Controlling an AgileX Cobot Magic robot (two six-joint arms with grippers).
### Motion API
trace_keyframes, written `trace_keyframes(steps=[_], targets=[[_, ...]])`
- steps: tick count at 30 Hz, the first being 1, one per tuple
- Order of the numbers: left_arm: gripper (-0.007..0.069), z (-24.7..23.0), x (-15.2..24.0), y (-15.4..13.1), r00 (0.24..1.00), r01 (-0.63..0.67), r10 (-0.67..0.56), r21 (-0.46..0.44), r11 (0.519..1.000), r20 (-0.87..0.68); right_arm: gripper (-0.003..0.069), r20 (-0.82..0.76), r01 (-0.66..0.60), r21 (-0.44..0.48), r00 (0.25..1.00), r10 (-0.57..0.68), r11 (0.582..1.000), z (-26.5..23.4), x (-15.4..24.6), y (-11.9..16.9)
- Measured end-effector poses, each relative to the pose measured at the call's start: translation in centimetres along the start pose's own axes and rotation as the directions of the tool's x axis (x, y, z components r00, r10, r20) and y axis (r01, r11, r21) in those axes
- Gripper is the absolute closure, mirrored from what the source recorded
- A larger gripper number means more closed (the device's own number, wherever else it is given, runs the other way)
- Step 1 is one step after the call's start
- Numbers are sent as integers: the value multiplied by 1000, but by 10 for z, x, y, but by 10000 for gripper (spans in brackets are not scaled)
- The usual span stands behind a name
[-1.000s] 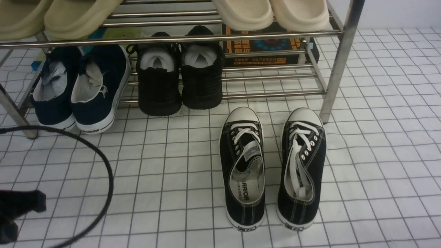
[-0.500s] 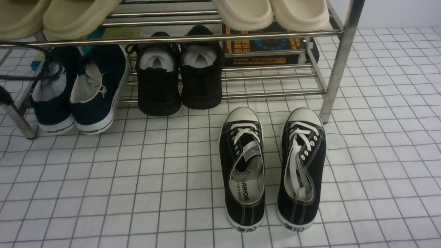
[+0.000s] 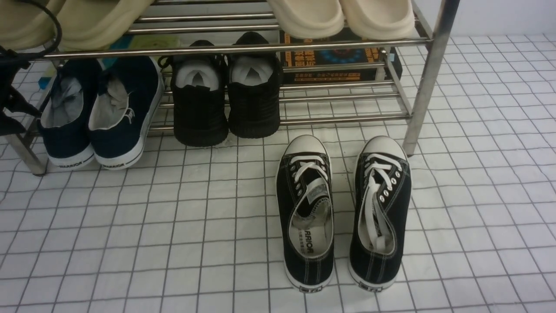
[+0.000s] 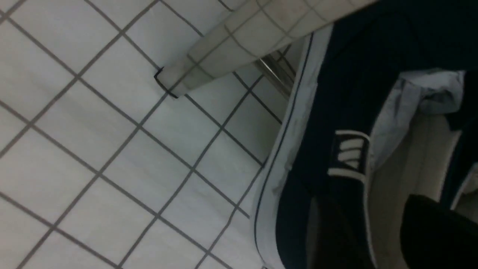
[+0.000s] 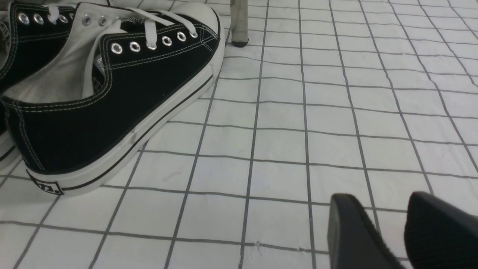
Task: Take the shoes off the shelf with your hand from the white checkered tablecloth.
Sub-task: 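Grasp the leftmost shoe on the bottom shelf of the shoe rack with the left gripper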
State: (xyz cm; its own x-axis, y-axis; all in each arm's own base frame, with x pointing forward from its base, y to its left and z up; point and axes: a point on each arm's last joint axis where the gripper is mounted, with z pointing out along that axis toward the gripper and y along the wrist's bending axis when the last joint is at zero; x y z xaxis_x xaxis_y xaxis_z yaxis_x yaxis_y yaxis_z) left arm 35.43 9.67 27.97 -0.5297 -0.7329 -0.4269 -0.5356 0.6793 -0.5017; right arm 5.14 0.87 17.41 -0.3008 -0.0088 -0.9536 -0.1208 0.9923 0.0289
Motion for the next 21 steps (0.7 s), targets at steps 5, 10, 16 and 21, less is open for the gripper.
trace_keyframes(steps=[5, 10, 16, 21], targets=[[210, 24, 0, 6, 998, 55, -55, -1, 999, -19, 421, 0, -1, 0, 1000, 1, 1000, 0, 0, 0], [205, 50, 1, 11, 984, 177, -176, 32, 984, -38, 421, 0, -1, 0, 1000, 1, 1000, 0, 0, 0], [412, 61, 2, 17, 988, 143, -141, 27, 989, -57, 420, 0, -1, 0, 1000, 1, 1000, 0, 0, 0], [569, 58, 3, 18, 994, 90, -88, 26, 996, -68, 420, 0, -1, 0, 1000, 1, 1000, 0, 0, 0]])
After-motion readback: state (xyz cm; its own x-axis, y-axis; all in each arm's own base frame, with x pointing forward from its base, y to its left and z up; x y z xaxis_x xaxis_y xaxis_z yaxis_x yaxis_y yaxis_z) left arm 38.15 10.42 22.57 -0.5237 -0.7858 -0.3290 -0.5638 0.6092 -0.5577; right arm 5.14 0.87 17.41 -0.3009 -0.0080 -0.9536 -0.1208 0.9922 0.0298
